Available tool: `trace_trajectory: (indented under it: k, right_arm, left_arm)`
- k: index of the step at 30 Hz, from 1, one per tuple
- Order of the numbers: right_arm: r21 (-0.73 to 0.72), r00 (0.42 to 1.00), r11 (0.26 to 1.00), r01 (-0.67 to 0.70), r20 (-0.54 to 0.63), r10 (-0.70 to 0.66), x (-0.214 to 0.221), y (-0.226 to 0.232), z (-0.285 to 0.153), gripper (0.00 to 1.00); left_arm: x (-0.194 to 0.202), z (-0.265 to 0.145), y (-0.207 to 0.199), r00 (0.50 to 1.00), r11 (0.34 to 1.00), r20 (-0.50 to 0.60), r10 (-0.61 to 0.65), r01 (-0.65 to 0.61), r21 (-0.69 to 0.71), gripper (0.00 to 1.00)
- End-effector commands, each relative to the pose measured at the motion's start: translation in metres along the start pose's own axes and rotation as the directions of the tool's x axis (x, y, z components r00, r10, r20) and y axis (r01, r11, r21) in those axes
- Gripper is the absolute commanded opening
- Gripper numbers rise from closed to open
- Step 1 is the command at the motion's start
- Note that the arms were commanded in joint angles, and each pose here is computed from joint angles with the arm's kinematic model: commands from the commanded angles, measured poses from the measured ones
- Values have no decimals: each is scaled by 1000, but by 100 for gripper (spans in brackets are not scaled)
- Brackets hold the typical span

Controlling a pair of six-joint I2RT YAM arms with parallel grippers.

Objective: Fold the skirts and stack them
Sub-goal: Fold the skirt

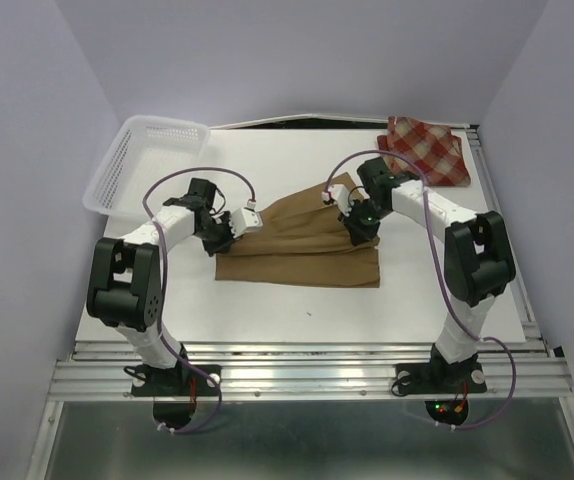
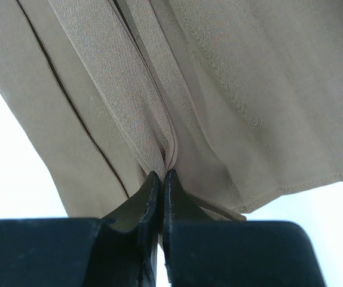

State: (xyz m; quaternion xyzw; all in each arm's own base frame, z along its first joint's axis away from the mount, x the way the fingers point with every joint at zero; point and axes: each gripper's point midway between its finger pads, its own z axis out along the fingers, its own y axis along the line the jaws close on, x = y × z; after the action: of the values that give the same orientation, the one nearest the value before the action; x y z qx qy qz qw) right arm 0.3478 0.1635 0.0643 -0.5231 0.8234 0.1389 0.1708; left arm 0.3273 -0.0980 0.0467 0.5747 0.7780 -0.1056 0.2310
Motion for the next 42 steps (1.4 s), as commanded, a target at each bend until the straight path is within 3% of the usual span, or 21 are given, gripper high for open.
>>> trace_trajectory:
  k: [1, 9, 15, 22, 29, 36, 39, 40, 42]
  right_arm:
    - [48, 998, 999, -24, -60, 27, 15, -13, 1, 1]
    - [143, 1000, 990, 15, 19, -18, -33, -33, -57, 1]
    - [136, 998, 990, 33, 56, -40, -47, -20, -94, 1]
    - [44, 1000, 999, 26, -15, -25, -1, 16, -66, 1]
    - [-2, 997, 1000, -6, -74, 6, 27, 17, -9, 1]
    - [-22, 995, 1000, -9, -104, 6, 36, 16, 8, 1]
    - [-60, 994, 998, 2, -107, -8, 38, 26, -1, 1]
    - [-59, 995, 998, 12, -96, -18, 35, 27, -3, 6]
    - [-86, 995, 996, 26, -96, -35, 37, 37, -15, 14]
  left_arm:
    - [26, -1, 14, 993, 997, -112, -38, 30, -68, 0]
    - [-33, -53, 53, 999, 982, 35, -19, 25, -189, 0]
    - [-43, -87, 39, 998, 980, 50, 37, -26, -198, 0]
    - [1, -70, -5, 997, 993, -50, 57, -62, -104, 0]
    - [34, -28, -12, 992, 999, -129, -3, -3, -41, 0]
    - [51, -2, -27, 985, 1000, -171, 18, -16, 8, 1]
    - [45, -14, -28, 987, 999, -153, 44, -46, -13, 17]
    - [42, -19, -28, 988, 998, -147, 54, -58, -21, 24]
    - [35, -30, -33, 989, 996, -122, 78, -81, -24, 48]
